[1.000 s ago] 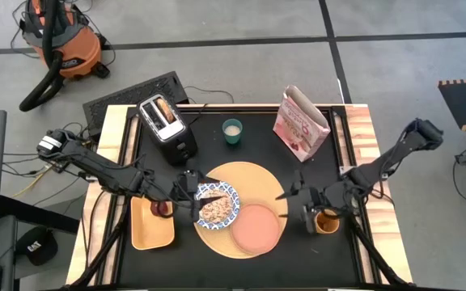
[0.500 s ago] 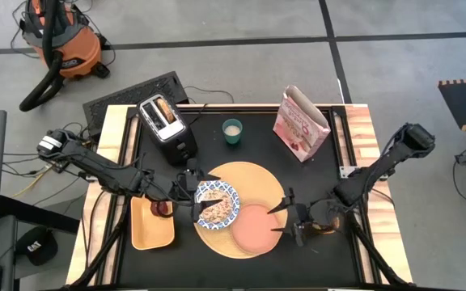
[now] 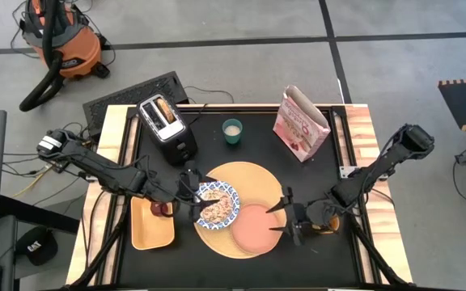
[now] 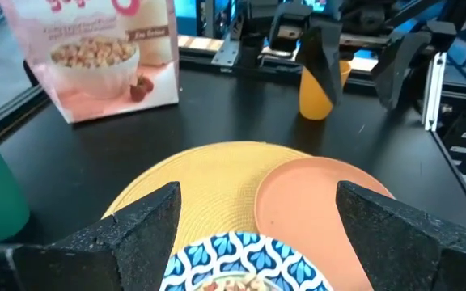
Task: Arrange a breakfast setting
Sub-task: Put the bagel on the plate
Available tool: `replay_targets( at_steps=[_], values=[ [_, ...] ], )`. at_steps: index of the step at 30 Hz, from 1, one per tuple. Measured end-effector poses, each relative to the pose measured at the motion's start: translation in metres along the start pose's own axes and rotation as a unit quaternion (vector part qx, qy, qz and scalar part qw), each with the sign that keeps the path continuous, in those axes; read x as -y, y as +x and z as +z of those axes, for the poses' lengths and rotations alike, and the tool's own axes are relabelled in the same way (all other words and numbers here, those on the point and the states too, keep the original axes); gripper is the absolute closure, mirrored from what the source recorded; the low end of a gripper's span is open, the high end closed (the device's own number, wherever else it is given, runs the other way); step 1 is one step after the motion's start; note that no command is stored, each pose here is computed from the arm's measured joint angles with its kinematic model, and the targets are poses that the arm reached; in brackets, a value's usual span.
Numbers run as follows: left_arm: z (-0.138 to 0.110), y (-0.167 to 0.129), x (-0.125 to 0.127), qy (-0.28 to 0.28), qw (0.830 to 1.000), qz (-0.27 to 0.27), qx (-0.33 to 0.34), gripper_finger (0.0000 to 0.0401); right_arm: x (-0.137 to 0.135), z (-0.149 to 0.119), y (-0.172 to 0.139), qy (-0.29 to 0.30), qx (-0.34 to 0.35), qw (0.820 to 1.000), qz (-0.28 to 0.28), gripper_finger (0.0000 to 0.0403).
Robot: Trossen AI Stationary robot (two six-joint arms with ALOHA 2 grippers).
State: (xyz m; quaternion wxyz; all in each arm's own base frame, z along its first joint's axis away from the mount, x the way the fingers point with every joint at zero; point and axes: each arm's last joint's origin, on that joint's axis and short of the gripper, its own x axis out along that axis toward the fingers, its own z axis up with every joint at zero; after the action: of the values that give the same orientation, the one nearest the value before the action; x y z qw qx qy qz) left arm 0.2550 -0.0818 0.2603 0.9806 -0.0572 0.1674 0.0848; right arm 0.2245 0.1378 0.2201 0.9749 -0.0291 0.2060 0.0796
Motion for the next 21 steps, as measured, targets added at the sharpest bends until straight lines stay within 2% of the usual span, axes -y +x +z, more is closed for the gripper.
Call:
replay_targets(
  at_steps=[6, 9, 11, 14, 18, 21],
  values=[
    [-0.003, 0.000, -0.002, -0.007, 1.000, 0.021, -0.009, 0.0085, 0.002, 0.000, 0.001, 0.004, 0.000, 1.000, -0.004, 0.0124],
    [-0.001, -0.001, -0.005, -0.005, 0.998, 0.067, 0.002, 0.0085, 0.003, 0.001, 0.001, 0.007, 0.000, 1.000, -0.006, 0.0124],
    [0.011, -0.005, -0.008, 0.004, 0.994, 0.109, 0.016, 0.0085, 0.003, 0.001, 0.001, 0.007, 0.000, 1.000, -0.007, 0.0124],
    [0.047, -0.019, -0.015, -0.010, 0.984, 0.168, 0.055, 0.0085, 0.003, 0.001, 0.001, 0.008, 0.001, 1.000, -0.007, 0.0124],
    [0.072, -0.029, -0.032, 0.010, 0.968, 0.248, 0.026, 0.0085, 0.003, 0.001, 0.001, 0.011, 0.001, 1.000, -0.007, 0.0124],
    [0.091, -0.038, -0.054, -0.014, 0.951, 0.310, 0.008, 0.0085, 0.003, 0.000, 0.001, 0.010, 0.000, 1.000, -0.007, 0.0124]
  ],
)
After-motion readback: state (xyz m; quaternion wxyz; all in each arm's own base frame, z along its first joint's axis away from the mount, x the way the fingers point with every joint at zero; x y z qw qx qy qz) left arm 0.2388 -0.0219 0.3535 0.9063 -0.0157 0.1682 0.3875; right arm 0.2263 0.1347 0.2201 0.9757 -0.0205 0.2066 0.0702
